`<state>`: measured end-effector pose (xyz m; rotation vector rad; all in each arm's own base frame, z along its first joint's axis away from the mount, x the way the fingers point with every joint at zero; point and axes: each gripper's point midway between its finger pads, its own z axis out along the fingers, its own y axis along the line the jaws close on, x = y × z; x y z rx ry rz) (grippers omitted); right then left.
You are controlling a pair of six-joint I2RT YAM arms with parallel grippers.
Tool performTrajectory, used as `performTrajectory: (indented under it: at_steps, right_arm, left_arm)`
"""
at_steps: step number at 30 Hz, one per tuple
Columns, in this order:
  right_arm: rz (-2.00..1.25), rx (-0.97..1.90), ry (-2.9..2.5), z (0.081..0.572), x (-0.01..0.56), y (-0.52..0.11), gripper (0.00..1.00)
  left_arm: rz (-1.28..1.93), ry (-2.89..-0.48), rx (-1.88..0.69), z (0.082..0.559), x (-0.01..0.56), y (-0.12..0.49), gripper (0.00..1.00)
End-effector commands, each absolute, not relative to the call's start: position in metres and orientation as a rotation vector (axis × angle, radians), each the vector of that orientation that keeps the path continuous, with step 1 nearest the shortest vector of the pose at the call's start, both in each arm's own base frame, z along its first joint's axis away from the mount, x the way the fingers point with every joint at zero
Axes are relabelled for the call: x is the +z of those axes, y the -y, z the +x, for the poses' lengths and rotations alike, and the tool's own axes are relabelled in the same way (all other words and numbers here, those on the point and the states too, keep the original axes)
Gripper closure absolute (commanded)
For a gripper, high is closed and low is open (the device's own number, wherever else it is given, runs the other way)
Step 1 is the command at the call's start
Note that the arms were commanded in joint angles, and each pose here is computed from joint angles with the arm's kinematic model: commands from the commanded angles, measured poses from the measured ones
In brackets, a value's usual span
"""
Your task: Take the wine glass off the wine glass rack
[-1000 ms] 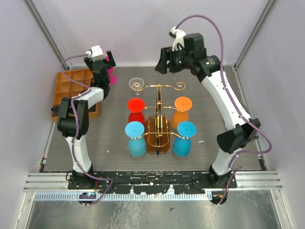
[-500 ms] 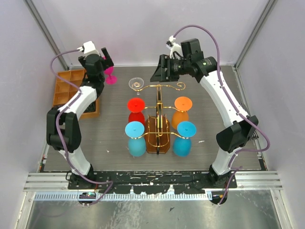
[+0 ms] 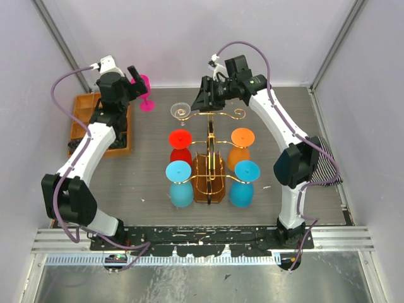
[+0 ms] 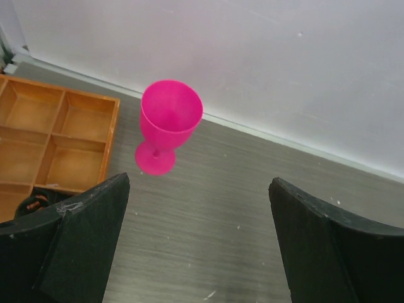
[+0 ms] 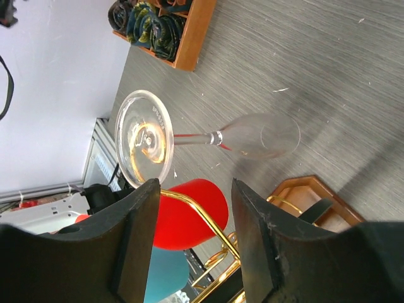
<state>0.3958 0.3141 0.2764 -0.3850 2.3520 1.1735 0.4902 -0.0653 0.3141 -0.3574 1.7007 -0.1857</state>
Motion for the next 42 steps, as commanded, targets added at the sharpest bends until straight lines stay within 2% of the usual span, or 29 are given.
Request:
performTrajectory:
  at_steps: [1,14,21,28,42]
  right_arm:
    - [-0.416,1.217,-2.228,0.402,0.310,-0.326,0.46]
    - [-0.462,1.294,-2.196,0.401,0.315,-0.355,0.52]
    - [-0.470,1.307,-2.213,0.398,0.310,-0.356,0.74]
    - [-0.490,1.359,-2.212,0.390,0.313,-0.358,0.99]
    - [-0.550,1.645,-2.161,0.352,0.349,-0.359,0.99]
  left_arm:
    - [-0.333,-1.776,-0.256,0.469,0.303,0.077,0.02]
    - [-0.342,-1.806,-0.244,0.451,0.298,0.072,0.02]
    - [-0.337,-1.809,-0.255,0.449,0.301,0.074,0.02]
    - [-0.332,-1.820,-0.246,0.448,0.302,0.073,0.02]
    - [-0.329,-1.832,-0.210,0.448,0.304,0.069,0.02]
